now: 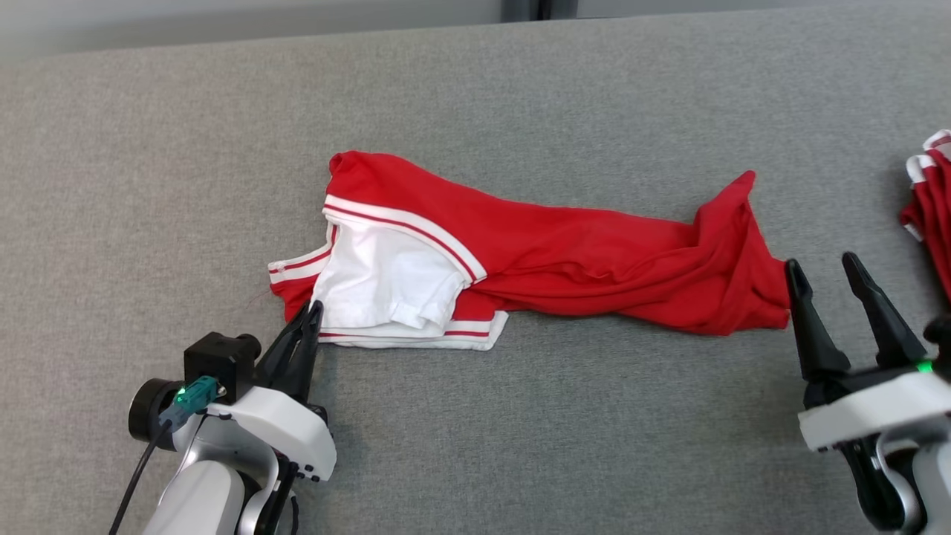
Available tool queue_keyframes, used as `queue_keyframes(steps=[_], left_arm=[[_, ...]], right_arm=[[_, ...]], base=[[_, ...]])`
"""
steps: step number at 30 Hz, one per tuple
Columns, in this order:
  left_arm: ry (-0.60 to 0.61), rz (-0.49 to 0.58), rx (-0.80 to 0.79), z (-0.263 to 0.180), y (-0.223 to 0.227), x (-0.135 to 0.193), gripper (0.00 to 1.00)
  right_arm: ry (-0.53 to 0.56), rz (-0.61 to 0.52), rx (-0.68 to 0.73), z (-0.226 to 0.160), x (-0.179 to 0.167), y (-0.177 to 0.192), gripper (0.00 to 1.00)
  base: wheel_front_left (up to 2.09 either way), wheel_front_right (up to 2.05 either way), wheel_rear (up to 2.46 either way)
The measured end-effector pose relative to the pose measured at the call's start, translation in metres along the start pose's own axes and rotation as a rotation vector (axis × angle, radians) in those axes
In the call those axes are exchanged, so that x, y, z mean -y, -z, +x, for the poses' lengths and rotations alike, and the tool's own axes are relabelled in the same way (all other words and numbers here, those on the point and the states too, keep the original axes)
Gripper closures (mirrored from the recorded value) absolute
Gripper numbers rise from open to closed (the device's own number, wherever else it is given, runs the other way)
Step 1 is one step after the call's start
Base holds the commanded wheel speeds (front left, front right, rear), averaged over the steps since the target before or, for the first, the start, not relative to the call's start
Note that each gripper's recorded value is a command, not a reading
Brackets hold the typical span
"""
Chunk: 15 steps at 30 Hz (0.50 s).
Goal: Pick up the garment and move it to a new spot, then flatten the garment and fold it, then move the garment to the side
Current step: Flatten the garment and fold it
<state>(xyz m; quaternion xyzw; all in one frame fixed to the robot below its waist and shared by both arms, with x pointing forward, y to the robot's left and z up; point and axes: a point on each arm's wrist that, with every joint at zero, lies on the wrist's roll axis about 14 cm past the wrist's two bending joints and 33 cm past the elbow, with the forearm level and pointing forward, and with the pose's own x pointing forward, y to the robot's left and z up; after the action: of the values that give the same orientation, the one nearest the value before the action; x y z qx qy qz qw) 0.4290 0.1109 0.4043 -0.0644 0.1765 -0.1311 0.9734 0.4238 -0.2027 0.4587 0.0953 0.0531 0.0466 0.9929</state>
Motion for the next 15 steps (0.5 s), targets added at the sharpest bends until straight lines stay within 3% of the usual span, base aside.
queue_keyframes(steps=[15], left_arm=[[-0.037, -0.01, 0.001, 0.012, 0.011, -0.015, 1.0]], right_arm=[[-0.114, -0.015, -0.186, 0.068, -0.009, 0.044, 0.0]], base=[[0.0, 0.0, 0.0]])
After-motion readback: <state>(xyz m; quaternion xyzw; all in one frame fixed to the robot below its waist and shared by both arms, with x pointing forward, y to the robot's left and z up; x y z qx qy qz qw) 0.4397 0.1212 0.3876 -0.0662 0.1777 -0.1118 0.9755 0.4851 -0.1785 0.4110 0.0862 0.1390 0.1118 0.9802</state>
